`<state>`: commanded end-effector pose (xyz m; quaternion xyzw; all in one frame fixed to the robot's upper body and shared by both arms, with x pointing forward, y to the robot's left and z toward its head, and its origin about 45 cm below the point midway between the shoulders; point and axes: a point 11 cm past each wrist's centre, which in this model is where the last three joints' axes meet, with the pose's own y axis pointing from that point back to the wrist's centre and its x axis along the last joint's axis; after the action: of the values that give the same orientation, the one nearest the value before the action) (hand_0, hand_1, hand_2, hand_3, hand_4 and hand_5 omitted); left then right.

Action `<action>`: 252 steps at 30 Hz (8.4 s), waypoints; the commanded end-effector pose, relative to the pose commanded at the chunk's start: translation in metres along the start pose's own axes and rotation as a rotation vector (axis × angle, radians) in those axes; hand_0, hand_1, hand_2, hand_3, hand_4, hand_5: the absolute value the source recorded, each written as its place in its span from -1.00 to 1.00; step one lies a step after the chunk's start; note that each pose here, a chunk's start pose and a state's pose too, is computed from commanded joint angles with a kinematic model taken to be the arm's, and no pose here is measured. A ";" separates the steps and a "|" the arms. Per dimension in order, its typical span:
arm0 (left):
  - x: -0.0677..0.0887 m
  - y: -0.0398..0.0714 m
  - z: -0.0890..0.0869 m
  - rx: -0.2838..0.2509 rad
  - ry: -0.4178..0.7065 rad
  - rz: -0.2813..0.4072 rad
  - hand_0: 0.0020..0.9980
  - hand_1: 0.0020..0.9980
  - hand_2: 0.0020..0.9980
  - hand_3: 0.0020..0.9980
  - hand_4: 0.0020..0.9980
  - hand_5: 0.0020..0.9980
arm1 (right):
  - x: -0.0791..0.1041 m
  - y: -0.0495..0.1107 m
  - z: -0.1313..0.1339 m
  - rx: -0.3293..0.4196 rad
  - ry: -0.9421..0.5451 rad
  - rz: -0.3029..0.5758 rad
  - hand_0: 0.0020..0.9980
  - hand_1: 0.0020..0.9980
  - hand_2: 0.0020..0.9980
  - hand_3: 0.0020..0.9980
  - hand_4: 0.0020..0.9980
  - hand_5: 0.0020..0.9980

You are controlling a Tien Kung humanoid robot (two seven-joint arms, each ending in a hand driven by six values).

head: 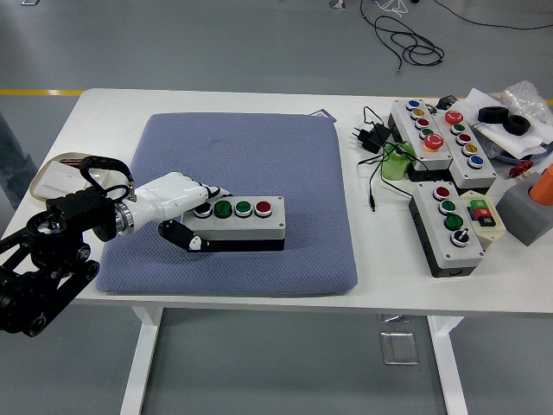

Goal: Pick up the button,place it on the desk,press the button,press the button

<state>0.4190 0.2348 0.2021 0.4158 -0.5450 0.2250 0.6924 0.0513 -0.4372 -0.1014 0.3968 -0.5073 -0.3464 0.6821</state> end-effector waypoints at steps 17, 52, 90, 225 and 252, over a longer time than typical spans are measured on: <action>0.003 0.003 0.002 -0.007 0.014 0.013 0.66 0.80 1.00 1.00 1.00 0.16 | 0.001 0.000 0.000 0.000 0.001 0.001 0.26 0.10 0.24 0.14 -0.39 -0.51; 0.069 0.018 0.082 -0.078 0.225 0.258 -0.94 -1.00 -0.91 0.23 0.56 1.00 | 0.002 0.000 0.000 -0.001 0.000 0.003 0.26 0.10 0.25 0.14 -0.38 -0.51; 0.032 0.011 0.053 0.043 0.192 0.085 -0.94 -1.00 -0.95 0.28 0.54 1.00 | 0.003 0.000 -0.002 0.001 0.005 0.004 0.26 0.10 0.25 0.14 -0.39 -0.51; -0.008 0.065 -0.084 0.237 1.715 0.737 0.64 0.74 0.82 0.83 0.37 1.00 | 0.001 0.000 -0.002 0.001 -0.003 0.003 0.27 0.10 0.25 0.14 -0.38 -0.51; -0.016 0.060 -0.075 0.200 1.757 0.683 0.63 0.73 0.80 0.82 0.35 1.00 | 0.001 -0.001 0.004 -0.009 0.002 0.002 0.26 0.10 0.24 0.14 -0.38 -0.52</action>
<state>0.4107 0.3322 0.2021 -0.0267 0.1007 0.6937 0.7127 0.0479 -0.4386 -0.1013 0.3937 -0.5053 -0.3476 0.6847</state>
